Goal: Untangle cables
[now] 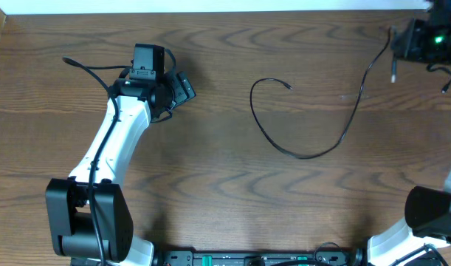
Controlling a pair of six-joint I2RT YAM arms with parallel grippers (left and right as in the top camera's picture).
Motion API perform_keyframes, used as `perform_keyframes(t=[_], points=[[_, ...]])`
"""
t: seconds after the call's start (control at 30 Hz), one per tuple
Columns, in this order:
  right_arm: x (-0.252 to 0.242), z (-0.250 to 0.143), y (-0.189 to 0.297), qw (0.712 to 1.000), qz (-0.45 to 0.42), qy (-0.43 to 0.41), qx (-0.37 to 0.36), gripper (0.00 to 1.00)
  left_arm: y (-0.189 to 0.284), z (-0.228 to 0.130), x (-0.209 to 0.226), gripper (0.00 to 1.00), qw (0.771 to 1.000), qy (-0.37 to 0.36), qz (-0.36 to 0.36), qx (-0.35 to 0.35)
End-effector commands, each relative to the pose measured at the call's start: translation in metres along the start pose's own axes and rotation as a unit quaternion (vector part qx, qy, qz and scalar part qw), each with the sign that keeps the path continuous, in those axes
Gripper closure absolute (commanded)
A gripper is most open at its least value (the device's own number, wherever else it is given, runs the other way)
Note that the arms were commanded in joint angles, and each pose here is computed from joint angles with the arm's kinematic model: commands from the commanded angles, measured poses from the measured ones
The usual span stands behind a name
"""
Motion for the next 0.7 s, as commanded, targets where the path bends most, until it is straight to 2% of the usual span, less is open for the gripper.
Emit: perform_keyframes(t=[0.0, 0.2, 0.43, 0.67], points=[[0.025, -0.007, -0.015, 0.997, 0.011, 0.067, 0.037, 0.99, 0.0, 0.002, 0.0, 0.12, 1.0, -0.008, 0.003, -0.002], [0.074, -0.032, -0.067, 0.974, 0.058, 0.158, 0.152, 0.99, 0.0, 0.002, 0.0, 0.12, 1.0, -0.008, 0.003, -0.002], [0.132, -0.073, -0.162, 0.928, 0.091, 0.22, 0.287, 0.99, 0.0, 0.002, 0.0, 0.12, 1.0, -0.008, 0.003, -0.002], [0.158, -0.114, -0.231, 0.903, 0.022, 0.228, 0.363, 0.99, 0.0, 0.002, 0.0, 0.12, 1.0, -0.008, 0.003, -0.002]])
Point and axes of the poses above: each gripper's point midway between its finger pads, its own y axis back along the fingers, its own x axis along the line the jaws close on, z = x × y, the point moved 9 cm from there along y, back along the fingers, and after that the axes turned 1 degree about y, right-handed, at the moved point
